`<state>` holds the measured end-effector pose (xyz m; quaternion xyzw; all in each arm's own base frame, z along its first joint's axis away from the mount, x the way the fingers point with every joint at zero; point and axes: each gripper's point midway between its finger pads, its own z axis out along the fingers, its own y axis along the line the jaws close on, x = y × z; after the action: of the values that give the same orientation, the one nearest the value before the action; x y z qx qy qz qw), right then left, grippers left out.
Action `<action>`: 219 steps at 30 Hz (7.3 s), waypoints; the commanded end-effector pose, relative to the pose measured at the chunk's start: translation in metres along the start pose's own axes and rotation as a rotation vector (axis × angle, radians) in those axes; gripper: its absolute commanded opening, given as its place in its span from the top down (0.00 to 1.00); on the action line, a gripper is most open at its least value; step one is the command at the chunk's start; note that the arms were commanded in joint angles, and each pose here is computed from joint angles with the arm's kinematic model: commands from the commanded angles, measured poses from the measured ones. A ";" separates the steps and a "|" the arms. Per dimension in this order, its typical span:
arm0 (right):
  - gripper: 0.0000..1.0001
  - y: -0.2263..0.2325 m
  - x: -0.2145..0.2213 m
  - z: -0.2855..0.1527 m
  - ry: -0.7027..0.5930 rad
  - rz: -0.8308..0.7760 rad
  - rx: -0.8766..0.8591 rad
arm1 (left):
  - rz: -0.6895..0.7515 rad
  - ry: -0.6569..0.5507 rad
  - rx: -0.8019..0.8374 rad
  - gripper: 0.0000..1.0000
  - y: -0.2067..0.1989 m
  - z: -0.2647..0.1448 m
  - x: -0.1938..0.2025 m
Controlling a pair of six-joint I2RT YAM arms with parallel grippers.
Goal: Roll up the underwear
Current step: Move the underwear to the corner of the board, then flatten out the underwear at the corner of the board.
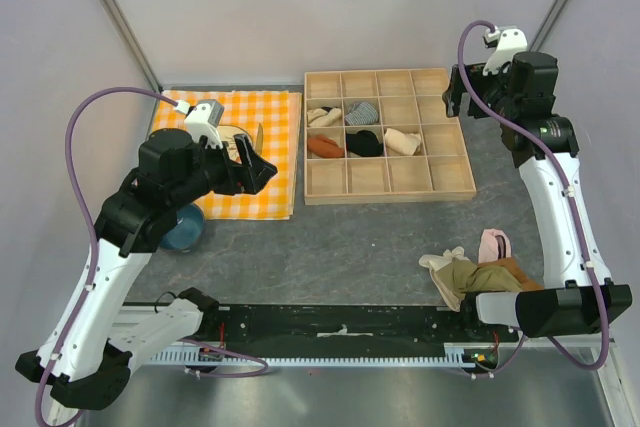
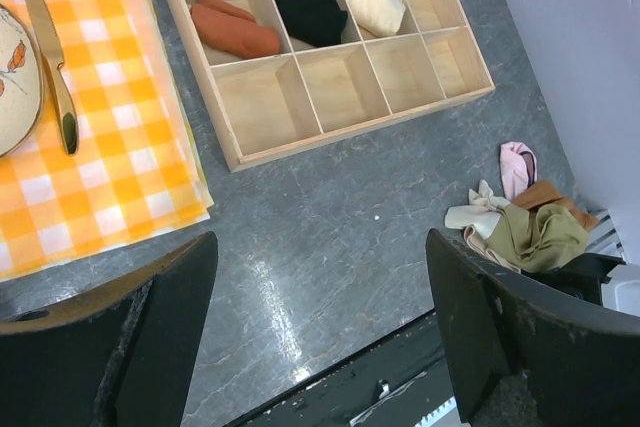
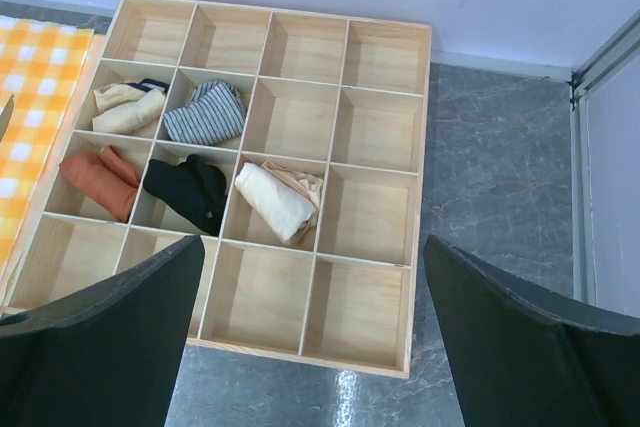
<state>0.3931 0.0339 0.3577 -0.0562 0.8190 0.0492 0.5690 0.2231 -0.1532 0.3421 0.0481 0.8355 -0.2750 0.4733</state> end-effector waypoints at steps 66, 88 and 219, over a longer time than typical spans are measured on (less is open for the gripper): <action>0.13 0.061 0.319 -0.110 0.826 -0.737 -0.998 | -0.214 0.088 0.083 0.06 0.016 0.056 0.087; 0.41 0.099 0.351 -0.082 0.946 -0.857 -0.815 | -0.170 0.175 0.184 0.10 0.018 0.008 0.150; 1.00 0.227 0.296 -0.104 0.272 -0.819 -1.246 | 0.126 0.505 0.401 0.36 -0.022 0.203 0.257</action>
<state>0.1742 0.2383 0.1231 -0.6899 0.6001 0.2545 0.3149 0.2114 -0.2975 0.0540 0.1972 0.8770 -0.3868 0.2060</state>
